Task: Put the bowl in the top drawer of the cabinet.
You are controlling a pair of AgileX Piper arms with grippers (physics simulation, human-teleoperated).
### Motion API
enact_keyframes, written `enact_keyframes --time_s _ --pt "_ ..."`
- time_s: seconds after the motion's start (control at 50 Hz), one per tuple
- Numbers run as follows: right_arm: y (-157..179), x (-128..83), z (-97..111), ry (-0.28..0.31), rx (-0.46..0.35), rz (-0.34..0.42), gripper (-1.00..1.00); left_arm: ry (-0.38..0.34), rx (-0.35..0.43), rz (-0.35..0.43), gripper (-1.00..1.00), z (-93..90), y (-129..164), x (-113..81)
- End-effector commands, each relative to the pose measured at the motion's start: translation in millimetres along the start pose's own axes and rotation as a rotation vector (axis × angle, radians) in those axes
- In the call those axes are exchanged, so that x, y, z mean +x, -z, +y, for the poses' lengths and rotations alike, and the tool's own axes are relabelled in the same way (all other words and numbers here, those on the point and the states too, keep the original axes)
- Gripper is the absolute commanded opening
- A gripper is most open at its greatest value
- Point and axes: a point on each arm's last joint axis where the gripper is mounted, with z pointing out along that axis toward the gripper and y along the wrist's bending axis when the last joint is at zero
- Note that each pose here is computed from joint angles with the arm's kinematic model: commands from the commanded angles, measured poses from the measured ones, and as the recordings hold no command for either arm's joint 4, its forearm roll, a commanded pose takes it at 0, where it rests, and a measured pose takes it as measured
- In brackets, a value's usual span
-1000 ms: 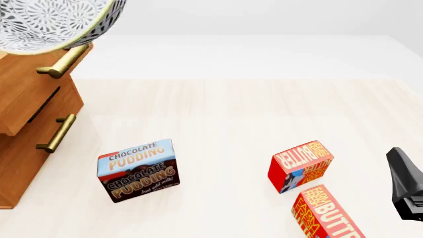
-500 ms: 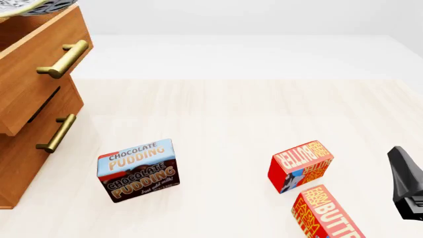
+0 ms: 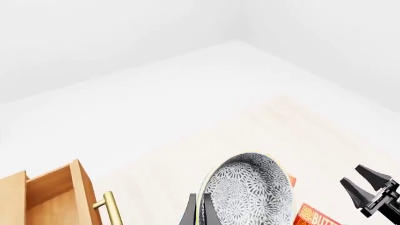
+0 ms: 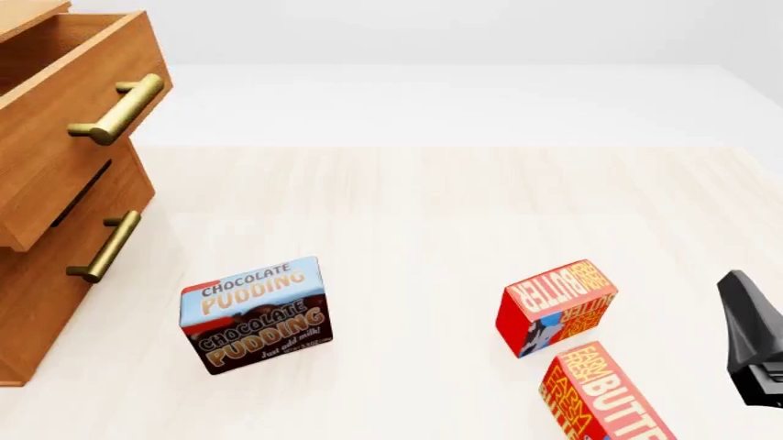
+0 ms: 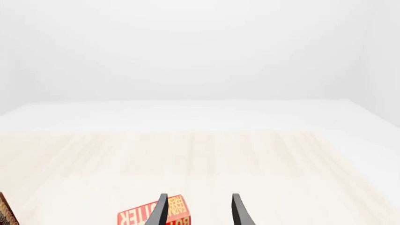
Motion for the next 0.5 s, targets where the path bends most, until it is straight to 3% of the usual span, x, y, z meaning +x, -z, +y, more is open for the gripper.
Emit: enact_keyframes --time_s 0.02,0.12,0.16,0.22,0.36,0.44,0.48,0.5 --pt "0.0 -0.1 0.0 -0.001 -0.001 -0.001 1.0 0.094 -0.069 0.016 -1.0 9.0 -10.8 -7.4" --pt "0.0 -0.1 0.1 -0.001 -0.002 -0.002 1.0 0.182 -0.099 0.029 -1.0 13.3 -18.6 -3.0" --pt "0.0 -0.1 0.1 -0.002 -0.001 -0.002 1.0 0.175 -0.104 0.03 -1.0 14.1 -19.2 -4.6" --pt "0.0 -0.1 0.1 -0.002 -0.002 -0.002 1.0 0.256 -0.114 0.037 -1.0 15.4 -22.0 -3.3" --pt "0.0 -0.2 0.2 -0.001 -0.003 -0.002 1.0 0.271 -0.141 0.045 -1.0 19.7 -26.7 -2.7" --pt "0.0 -0.2 0.2 -0.001 -0.003 -0.002 1.0 0.31 -0.155 0.046 -1.0 21.9 -28.6 -3.5" --pt "0.0 -0.2 0.2 -0.001 -0.003 -0.002 1.0 0.379 -0.152 0.043 -1.0 21.0 -27.7 -1.9" --pt "0.0 -0.2 0.2 -0.002 -0.004 -0.002 1.0 0.362 -0.159 0.048 -1.0 22.3 -28.7 -3.9"
